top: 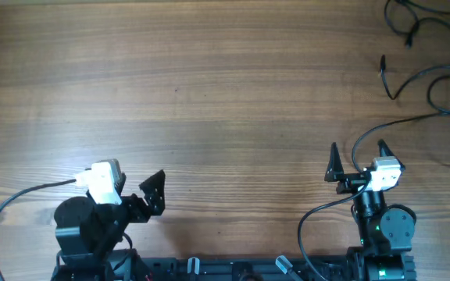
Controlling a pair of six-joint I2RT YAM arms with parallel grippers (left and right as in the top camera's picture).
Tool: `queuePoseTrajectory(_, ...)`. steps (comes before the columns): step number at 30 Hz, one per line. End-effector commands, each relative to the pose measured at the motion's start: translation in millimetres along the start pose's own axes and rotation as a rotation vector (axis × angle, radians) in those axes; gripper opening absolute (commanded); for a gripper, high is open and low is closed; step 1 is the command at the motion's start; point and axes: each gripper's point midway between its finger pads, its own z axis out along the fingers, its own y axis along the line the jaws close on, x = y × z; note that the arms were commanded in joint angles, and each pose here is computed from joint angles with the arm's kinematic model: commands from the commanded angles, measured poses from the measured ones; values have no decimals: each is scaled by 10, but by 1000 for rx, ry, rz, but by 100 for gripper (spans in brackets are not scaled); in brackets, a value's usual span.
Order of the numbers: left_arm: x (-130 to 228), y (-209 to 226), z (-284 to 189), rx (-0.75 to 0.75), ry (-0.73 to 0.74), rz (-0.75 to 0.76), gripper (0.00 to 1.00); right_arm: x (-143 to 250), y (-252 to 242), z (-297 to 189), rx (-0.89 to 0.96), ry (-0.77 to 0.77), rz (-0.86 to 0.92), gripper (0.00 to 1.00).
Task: Untangle cables
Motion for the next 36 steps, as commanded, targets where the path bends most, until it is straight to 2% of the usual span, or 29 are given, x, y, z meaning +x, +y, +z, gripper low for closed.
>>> queuePoseTrajectory(1, 25, 9, 49, 23, -44, 38, 100, -17, 24, -5, -15, -9, -11, 100)
queuePoseTrajectory(4, 35, 13, 50, 30, -68, 48, 100, -17, 24, -5, -15, -9, -12, 100)
queuePoseTrajectory(9, -147, -44, 57, 68, -193, 99, 100, -17, 24, -5, -15, -9, -11, 100)
queuePoseTrajectory(14, -257, -79, 71, 93, -317, 236, 100, -17, 24, -5, -15, -9, -11, 100)
queuePoseTrajectory(36, -621, -76, 145, 135, -681, 342, 100, -17, 24, -5, -15, -9, -11, 100)
